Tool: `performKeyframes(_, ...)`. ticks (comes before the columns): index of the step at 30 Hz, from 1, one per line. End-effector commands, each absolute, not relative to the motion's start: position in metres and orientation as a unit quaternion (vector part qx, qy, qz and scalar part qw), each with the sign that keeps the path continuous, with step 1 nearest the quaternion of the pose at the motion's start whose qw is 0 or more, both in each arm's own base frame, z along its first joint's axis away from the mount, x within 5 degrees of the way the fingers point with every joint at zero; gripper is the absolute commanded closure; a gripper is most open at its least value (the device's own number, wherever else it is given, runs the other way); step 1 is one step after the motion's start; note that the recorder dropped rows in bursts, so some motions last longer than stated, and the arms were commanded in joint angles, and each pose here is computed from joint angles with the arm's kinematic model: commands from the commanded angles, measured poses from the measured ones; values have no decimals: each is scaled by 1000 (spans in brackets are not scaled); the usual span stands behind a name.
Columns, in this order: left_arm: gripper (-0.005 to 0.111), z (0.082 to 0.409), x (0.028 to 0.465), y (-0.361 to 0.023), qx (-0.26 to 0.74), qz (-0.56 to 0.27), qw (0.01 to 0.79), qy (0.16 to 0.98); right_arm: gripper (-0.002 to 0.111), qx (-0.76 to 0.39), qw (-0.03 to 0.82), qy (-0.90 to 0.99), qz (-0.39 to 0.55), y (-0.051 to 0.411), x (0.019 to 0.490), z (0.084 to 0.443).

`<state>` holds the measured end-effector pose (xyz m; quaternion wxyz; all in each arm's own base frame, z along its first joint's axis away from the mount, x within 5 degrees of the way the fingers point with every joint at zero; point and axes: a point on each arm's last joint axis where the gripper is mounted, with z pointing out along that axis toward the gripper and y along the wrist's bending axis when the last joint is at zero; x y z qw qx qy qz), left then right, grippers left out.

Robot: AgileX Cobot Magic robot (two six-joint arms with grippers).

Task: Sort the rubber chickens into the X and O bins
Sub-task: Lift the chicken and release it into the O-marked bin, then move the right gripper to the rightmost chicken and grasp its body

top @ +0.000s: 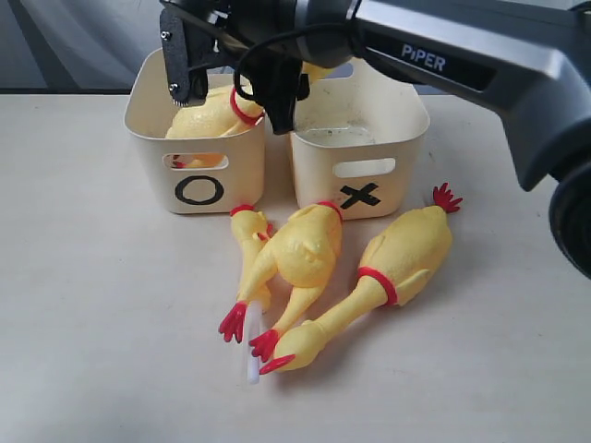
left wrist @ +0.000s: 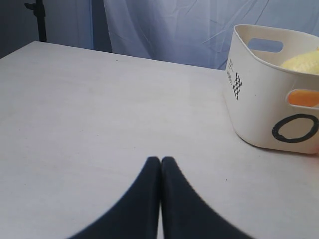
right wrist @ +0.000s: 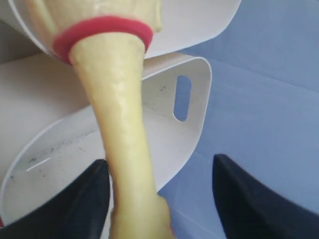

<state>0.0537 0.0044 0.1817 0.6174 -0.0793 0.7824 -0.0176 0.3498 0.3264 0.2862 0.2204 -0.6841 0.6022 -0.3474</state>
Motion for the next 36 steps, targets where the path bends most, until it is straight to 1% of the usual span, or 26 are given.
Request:
performKeyframes(1, 107, 185, 54, 4, -78, -18, 622, 779, 50, -651, 259, 596, -393, 322, 341, 318)
performKeyframes(3, 107, 185, 54, 4, -78, -18, 622, 779, 50, -610, 287, 624, -396, 315, 333, 339)
performKeyframes(7, 107, 185, 54, 4, -78, -18, 622, 779, 50, -528, 339, 687, -366, 297, 320, 374)
performKeyframes(9, 107, 185, 54, 4, -78, -18, 622, 779, 50, -487, 364, 722, -329, 288, 315, 387)
performKeyframes(11, 107, 185, 54, 4, -78, -18, 622, 779, 50, -442, 383, 769, -259, 281, 306, 398)
performKeyframes(15, 107, 185, 54, 4, -78, -18, 622, 779, 50, -422, 367, 813, -162, 266, 297, 406)
performKeyframes(17, 107, 185, 54, 4, -78, -18, 622, 779, 50, -419, 345, 830, -130, 258, 294, 399)
performKeyframes(21, 107, 185, 54, 4, -78, -18, 622, 779, 50, -433, 267, 853, -112, 242, 286, 363)
performKeyframes(24, 107, 185, 54, 4, -78, -18, 622, 779, 50, -483, 170, 847, -140, 222, 276, 312)
performKeyframes(27, 107, 185, 54, 4, -78, -18, 622, 779, 50, -531, 77, 822, -191, 202, 264, 262)
performKeyframes(30, 107, 185, 54, 4, -78, -18, 622, 779, 50, -555, -3, 802, -222, 180, 247, 222)
performKeyframes(32, 107, 185, 54, 4, -78, -18, 622, 779, 50, -572, -11, 787, -230, 173, 241, 203)
performKeyframes(36, 107, 185, 54, 4, -78, -18, 622, 779, 50, -632, 48, 746, -206, 173, 237, 174)
